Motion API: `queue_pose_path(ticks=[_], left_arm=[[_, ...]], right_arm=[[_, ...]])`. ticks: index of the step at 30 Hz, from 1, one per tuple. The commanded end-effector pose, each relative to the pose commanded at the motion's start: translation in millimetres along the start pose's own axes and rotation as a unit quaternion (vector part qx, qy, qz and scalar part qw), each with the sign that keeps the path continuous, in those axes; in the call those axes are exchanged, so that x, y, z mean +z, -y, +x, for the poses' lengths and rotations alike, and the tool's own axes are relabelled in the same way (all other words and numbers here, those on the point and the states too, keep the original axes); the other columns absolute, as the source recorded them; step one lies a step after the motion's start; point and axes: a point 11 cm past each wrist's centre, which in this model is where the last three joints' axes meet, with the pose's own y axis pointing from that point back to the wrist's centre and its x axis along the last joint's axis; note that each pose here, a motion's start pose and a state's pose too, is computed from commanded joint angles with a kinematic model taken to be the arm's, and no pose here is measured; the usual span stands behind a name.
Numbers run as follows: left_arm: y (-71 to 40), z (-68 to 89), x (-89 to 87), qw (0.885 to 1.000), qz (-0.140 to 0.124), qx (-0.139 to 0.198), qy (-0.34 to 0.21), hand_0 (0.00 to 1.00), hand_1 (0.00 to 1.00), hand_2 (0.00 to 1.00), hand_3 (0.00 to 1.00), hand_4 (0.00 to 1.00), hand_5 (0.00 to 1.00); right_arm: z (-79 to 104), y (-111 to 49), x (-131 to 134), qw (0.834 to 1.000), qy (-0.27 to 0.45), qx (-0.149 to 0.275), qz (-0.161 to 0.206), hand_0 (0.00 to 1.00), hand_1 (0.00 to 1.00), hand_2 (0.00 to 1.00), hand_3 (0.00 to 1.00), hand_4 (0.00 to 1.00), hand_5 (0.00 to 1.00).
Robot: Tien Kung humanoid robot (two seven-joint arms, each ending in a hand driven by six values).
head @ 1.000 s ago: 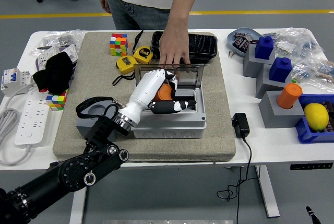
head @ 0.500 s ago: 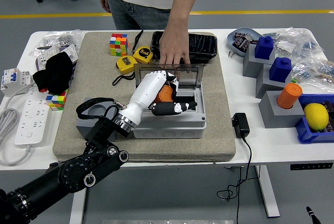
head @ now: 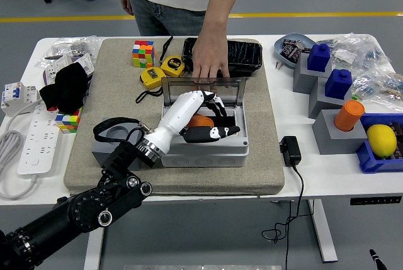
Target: Fetch the battery,place it into the box,close the lid of the box
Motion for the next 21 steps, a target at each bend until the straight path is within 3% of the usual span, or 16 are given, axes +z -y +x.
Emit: queue_pose_path(ticks=[9, 10, 15, 16, 21], left_arm=[[-0.5, 0.7, 4.4, 1.0, -0.011, 0.003, 0.009, 0.58, 0.648, 0.578, 0.565, 0.998, 0.714], [-0.5, 1.5, 5.6, 1.0, -0.014, 0.004, 0.01, 0.509, 0.596, 0.551, 0.557, 0.998, 0.713], [-0.6, 5.0, 10.9, 0.999, -0.027, 0.012, 0.016, 0.509, 0.596, 0.551, 0.557, 0.998, 0.713], [-0.7, 5.9, 12.3, 0.999, -0.031, 0.015, 0.017, 0.422, 0.527, 0.512, 0.534, 0.998, 0.714], [-0.1, 14.4, 25.3, 0.997, -0.065, 0.042, 0.018, 0.422, 0.527, 0.512, 0.534, 0.998, 0.714]], right_arm=[[0.0, 0.0, 0, 1.0, 0.001, 0.0, 0.0, 0.868, 0.827, 0.774, 0.788, 0.998, 0.998], [0.0, 0.0, 0, 1.0, 0.001, 0.0, 0.0, 0.868, 0.826, 0.775, 0.788, 0.998, 0.998], [0.1, 0.0, 1, 1.0, 0.002, 0.0, 0.0, 0.868, 0.826, 0.775, 0.788, 0.998, 0.998], [0.0, -0.1, 1, 1.0, 0.002, 0.0, 0.0, 0.868, 0.826, 0.774, 0.788, 0.998, 0.998], [-0.2, 0.0, 0, 1.0, 0.003, 0.0, 0.0, 0.868, 0.826, 0.774, 0.788, 0.998, 0.998]])
